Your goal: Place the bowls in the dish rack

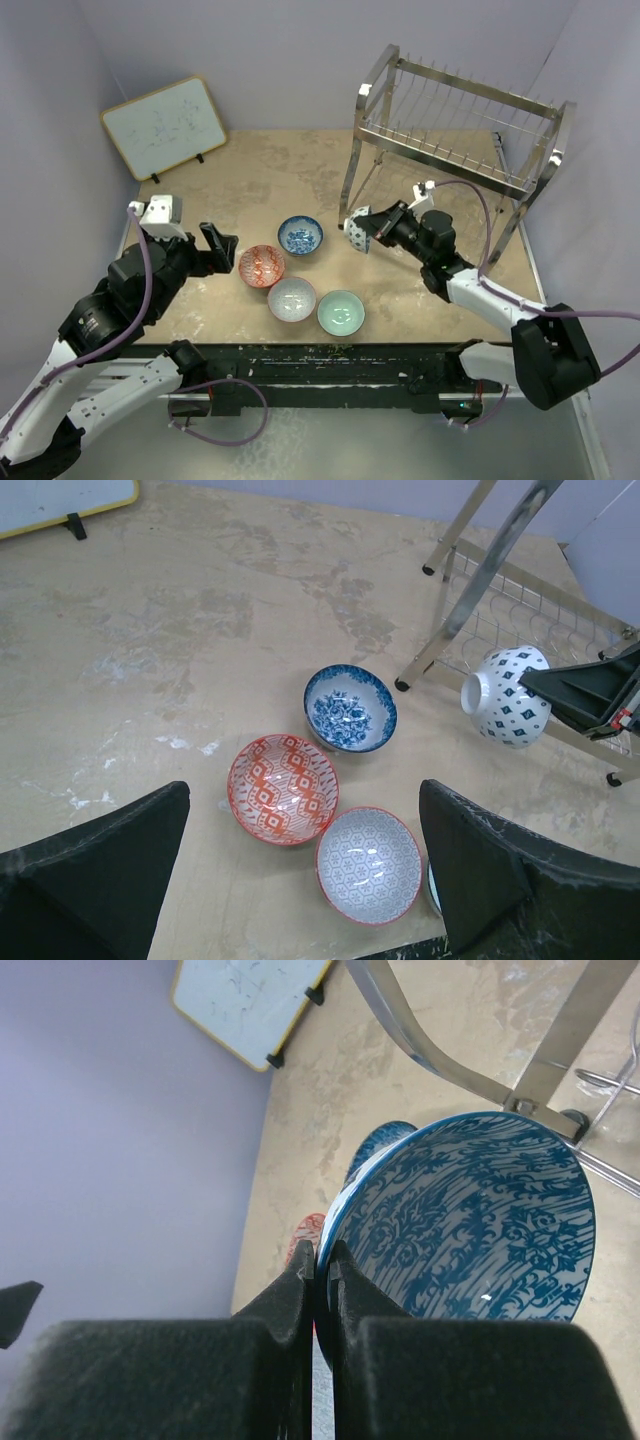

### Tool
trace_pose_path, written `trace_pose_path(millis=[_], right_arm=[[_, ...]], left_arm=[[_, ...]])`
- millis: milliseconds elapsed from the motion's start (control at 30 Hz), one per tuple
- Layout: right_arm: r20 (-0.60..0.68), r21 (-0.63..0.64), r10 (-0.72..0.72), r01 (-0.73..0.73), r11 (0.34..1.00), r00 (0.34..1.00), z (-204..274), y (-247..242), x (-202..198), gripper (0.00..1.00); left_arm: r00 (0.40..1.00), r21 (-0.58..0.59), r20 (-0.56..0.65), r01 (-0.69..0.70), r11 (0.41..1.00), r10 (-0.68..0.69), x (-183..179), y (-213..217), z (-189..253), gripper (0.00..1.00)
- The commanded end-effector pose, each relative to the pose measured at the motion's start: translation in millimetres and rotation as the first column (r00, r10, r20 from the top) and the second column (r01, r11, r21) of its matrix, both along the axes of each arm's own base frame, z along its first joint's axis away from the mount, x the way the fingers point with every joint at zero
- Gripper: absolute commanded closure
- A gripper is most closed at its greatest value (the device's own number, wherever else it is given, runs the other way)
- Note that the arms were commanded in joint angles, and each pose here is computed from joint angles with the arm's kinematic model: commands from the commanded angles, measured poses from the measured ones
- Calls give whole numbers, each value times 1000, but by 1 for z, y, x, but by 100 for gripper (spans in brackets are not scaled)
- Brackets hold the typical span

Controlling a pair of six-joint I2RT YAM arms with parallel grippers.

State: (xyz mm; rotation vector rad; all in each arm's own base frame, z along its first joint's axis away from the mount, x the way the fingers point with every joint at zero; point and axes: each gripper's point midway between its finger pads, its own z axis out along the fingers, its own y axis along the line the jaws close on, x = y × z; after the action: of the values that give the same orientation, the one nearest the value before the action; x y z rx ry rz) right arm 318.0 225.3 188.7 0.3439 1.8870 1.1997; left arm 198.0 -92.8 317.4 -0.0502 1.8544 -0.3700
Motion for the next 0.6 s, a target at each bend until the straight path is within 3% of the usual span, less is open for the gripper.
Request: trace_pose_path(millis=[0,167,567], right_arm=[[184,176,15,-48,983,983,64,0,11,100],[191,284,-17,-39,958,981,71,-16,28,100],[255,397,-107,-4,918,961,81,-39,79,100]], left_arm=[[997,-34,72,36,999,-34,1,-6,31,1],[996,-25,76,38,999,-36,1,-5,34,1],[995,-18,93,33,999,-31,-4,2,45,1]])
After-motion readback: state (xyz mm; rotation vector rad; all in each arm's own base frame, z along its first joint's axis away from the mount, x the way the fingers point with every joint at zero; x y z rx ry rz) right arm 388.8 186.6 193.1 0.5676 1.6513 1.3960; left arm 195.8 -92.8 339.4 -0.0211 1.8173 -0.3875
